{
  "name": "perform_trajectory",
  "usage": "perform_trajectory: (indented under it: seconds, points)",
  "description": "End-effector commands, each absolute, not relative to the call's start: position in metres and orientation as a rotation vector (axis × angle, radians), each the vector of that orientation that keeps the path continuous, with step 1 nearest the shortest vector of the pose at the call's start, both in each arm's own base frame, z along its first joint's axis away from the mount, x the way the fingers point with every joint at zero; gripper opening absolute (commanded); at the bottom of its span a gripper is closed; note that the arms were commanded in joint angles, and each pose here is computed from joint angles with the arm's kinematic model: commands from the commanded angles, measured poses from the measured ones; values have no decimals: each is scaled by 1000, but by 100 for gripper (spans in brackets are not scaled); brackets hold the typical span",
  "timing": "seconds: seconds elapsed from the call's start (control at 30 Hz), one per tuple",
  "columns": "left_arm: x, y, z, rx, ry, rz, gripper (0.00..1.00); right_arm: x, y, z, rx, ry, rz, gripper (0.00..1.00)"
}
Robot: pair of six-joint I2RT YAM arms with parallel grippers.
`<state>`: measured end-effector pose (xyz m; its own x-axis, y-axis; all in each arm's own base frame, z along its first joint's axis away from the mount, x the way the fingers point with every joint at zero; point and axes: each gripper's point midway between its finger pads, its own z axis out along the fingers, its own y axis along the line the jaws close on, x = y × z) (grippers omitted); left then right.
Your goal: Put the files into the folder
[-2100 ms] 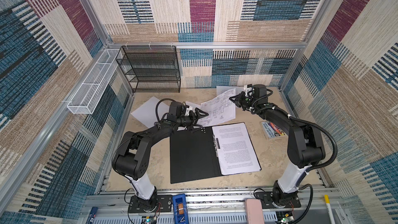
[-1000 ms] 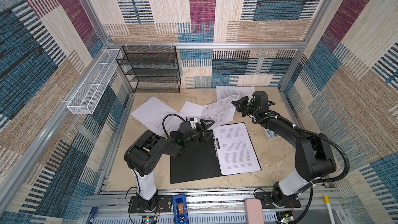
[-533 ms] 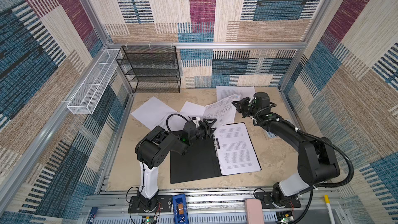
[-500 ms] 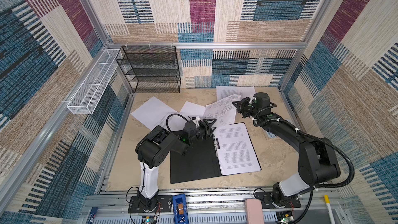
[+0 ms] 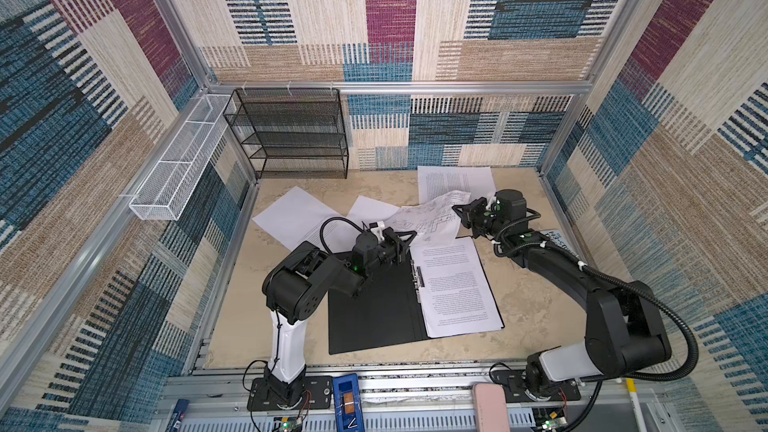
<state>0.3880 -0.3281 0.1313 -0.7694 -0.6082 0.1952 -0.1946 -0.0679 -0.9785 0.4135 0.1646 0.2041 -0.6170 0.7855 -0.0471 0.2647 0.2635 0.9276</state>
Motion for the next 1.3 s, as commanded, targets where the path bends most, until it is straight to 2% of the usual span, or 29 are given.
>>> perform_trajectory:
  seconds: [0.0, 0.37, 0.47, 0.5, 0.53, 0.67, 0.7, 0.87, 0.97, 1.1, 1.27]
  points:
    - [387, -327, 140, -824, 1891, -1908, 10, 412, 158, 209, 956, 1975, 1334, 0]
    - [385, -329, 139, -832, 1904, -1932, 14, 396, 150, 196, 997, 1938, 1344, 0]
    - [384, -331, 137, -826, 1922, -1936, 7, 395, 152, 199, 955, 1936, 1344, 0]
    - [383, -332, 137, -821, 1931, -1937, 4, 395, 152, 200, 930, 1944, 1330, 5]
    - [381, -333, 137, -808, 1943, -1942, 1, 395, 151, 202, 898, 1949, 1307, 18]
    - [370, -335, 135, -755, 2013, -1931, 0, 398, 131, 212, 726, 1948, 1146, 79]
    - [368, -335, 135, -732, 2034, -1933, 0, 399, 123, 213, 698, 1951, 1109, 84]
    - [362, -340, 149, -540, 2151, -1968, 0, 390, 76, 223, 554, 1935, 872, 100]
    - [359, -344, 166, -341, 2222, -1982, 0, 386, 66, 223, 449, 1945, 832, 100]
    - [353, -345, 188, -82, 2286, -2023, 0, 383, 94, 214, 223, 1942, 1067, 100]
    - [354, -330, 214, 25, 2265, -2075, 0, 374, 123, 199, 59, 1896, 1355, 100]
